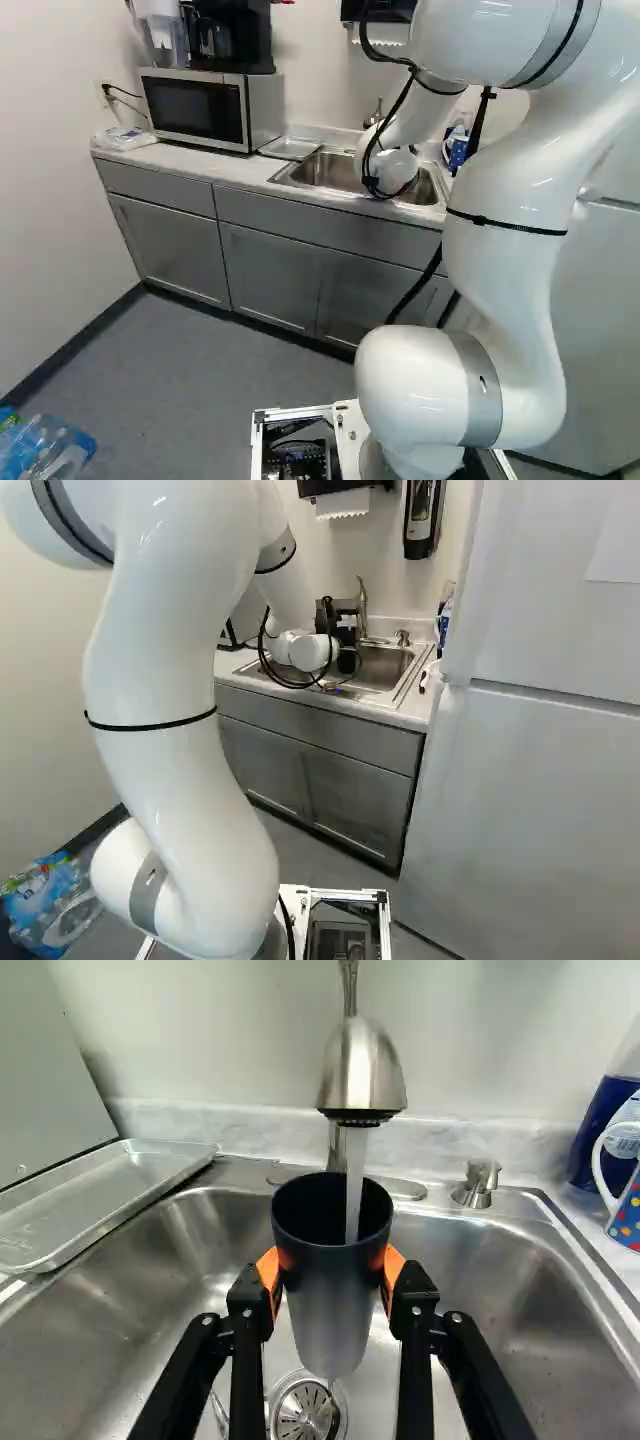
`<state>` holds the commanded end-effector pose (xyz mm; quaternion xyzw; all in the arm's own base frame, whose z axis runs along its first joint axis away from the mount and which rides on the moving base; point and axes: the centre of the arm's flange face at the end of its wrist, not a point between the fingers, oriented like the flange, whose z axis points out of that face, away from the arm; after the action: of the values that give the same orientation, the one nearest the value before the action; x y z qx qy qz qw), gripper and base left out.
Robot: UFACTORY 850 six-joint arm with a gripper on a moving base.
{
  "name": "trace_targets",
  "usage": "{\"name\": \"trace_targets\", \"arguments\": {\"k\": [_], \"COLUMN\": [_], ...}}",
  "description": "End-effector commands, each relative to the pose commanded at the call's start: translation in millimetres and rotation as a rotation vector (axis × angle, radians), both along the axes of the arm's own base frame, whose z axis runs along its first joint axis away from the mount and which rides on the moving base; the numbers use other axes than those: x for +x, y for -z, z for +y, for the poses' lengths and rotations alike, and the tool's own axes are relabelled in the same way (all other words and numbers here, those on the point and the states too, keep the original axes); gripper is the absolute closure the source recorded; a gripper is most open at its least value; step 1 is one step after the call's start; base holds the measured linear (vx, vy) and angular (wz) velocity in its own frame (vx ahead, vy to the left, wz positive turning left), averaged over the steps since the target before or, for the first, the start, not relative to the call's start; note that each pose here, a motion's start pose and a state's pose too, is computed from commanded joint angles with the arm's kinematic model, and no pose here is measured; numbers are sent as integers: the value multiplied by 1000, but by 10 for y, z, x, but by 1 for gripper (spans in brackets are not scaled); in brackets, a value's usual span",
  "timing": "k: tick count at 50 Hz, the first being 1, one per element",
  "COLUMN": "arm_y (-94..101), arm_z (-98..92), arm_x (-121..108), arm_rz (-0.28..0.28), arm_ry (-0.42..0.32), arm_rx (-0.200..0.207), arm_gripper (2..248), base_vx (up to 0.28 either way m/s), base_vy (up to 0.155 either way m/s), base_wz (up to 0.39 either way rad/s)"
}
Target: Rinse the cup and place it in the tray
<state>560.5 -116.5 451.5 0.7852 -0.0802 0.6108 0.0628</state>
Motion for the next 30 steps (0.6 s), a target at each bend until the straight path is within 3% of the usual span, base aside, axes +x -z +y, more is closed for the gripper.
{"name": "trace_targets", "arguments": {"k": [30], "arm_y": [0], "arm_z": [0], "arm_x": [0], "arm_rz": [0], "arm_ry": [0], "arm_rx": [0], "arm_gripper": [131], "base_vx": [0], "base_vy": [0], "base_wz": [0]}}
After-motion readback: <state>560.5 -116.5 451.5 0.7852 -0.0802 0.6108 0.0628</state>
